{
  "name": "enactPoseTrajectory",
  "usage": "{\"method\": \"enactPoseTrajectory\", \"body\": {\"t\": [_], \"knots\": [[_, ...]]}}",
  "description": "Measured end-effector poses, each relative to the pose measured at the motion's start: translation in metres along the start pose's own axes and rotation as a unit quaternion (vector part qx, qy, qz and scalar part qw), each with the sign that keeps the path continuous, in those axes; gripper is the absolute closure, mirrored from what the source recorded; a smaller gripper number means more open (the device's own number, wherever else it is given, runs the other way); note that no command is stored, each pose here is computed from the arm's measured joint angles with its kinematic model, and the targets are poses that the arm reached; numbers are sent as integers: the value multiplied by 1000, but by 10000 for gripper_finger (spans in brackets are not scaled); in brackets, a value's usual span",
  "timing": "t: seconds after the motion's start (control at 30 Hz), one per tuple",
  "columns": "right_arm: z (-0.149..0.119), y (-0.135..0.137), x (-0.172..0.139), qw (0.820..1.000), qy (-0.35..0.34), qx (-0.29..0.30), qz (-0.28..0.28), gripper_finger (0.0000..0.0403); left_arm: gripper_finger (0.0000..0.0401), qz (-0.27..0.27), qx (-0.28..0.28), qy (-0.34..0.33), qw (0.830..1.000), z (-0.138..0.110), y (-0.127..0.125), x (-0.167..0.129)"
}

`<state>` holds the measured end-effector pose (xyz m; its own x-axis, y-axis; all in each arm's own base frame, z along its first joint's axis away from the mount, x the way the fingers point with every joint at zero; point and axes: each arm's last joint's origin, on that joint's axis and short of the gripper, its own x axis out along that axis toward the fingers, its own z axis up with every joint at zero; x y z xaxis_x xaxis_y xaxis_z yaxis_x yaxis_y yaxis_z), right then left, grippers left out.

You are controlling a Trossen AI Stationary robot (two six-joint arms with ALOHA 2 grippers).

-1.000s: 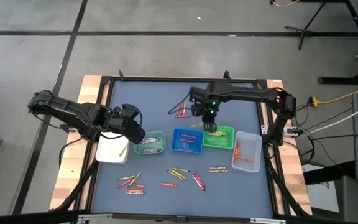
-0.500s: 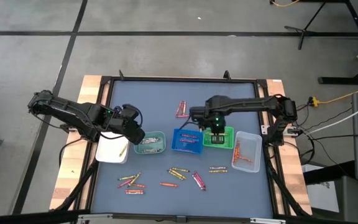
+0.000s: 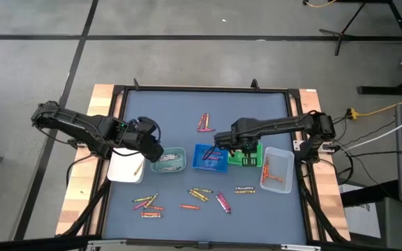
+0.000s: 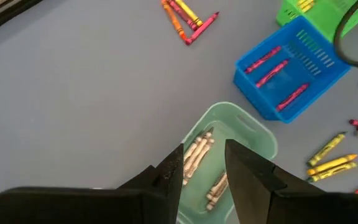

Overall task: Sort crayons
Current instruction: Put the green crayon into the green bin

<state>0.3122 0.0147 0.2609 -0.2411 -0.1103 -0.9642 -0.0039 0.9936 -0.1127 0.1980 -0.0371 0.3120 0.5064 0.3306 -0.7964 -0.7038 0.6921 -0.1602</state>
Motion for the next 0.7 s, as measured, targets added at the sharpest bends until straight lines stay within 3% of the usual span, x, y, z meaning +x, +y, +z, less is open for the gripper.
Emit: {"method": "enactPoseTrajectory", "body": {"t": [0.5,0.7], "knots": [[0,-1,0,1000,3,3,1,376,299,-100,29,8,995,-30,-36,-14],[0,-1,0,1000,1,4,1,325,299,-100,60,49,992,-57,-63,1]]}}
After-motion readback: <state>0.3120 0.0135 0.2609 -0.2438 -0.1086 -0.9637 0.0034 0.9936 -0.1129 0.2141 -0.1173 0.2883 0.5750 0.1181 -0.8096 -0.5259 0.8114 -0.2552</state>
